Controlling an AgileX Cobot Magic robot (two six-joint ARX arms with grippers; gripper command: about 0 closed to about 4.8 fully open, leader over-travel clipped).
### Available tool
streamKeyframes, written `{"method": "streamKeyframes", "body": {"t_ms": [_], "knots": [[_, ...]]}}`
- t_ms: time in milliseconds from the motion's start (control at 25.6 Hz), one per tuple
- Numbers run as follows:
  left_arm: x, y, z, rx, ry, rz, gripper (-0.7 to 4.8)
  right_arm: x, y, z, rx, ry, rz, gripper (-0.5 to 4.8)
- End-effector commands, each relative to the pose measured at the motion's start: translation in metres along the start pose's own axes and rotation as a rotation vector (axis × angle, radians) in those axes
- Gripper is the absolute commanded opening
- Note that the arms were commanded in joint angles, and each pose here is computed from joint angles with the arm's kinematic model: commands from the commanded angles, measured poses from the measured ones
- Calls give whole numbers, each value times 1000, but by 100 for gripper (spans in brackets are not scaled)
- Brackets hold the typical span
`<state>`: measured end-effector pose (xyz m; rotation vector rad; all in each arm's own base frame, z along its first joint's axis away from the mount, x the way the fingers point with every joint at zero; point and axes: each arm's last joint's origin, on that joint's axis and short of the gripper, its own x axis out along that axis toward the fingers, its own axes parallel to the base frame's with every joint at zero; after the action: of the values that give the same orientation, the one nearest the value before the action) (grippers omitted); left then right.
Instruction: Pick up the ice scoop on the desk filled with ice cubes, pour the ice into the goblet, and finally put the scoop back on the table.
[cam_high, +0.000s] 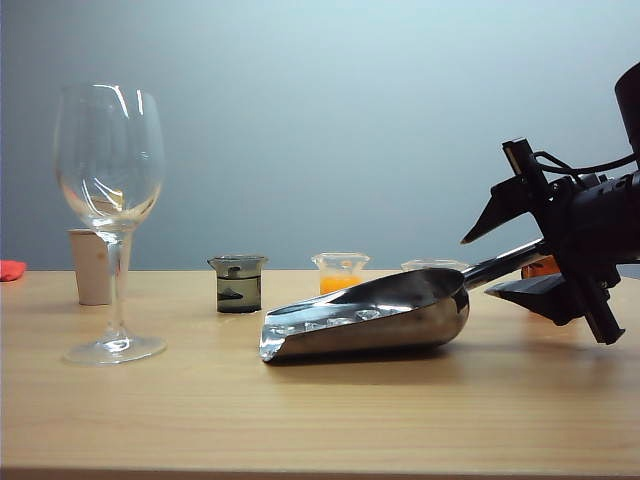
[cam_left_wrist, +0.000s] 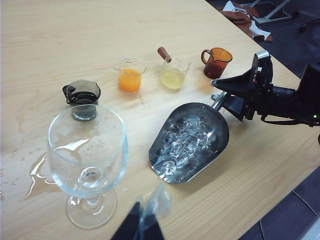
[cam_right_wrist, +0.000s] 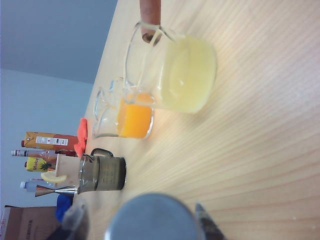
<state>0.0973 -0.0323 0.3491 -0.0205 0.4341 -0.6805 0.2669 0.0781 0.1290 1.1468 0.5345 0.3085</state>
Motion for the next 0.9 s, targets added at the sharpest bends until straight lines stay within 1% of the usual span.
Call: {"method": "streamKeyframes", "body": {"t_ms": [39,78,117,156,195,234,273,312,468,624,702,897], "knots": [[-1,-1,1,9,-11,-6,-5,0,2,1,-8,-1,10,194],[-1,-1,1,9,-11,-6,-5,0,1,0,-8,0,6,154],[-1,-1,1,9,-11,-6,-5,0,1,0,-7,2,3,100],[-1,-1,1,9,-11,-6,-5,0,1,0,-7,2,2,78],[-1,-1,1,10,-11,-6,-5,0,1,0,-6,1,-1,42],[-1,-1,1,9,-11,-6,-5,0,0,0,-5,0,-3,30],[-1,-1,1,9,-11,-6,-5,0,0,0,-5,1,-5,4],[-1,-1,1,9,-11,-6,-5,0,0,0,-4,2,-8,-5],[-1,-1,1,9,-11,-6,-5,0,0,0,4,4,-11,-6],[-1,-1,1,9,-11,-6,-5,0,0,0,161,2,-11,-6],[-1,-1,1,8,-10,-6,-5,0,0,0,208,2,-9,-6],[-1,-1,1,5,-4,-6,-5,0,0,0,240,23,2,-6]]}}
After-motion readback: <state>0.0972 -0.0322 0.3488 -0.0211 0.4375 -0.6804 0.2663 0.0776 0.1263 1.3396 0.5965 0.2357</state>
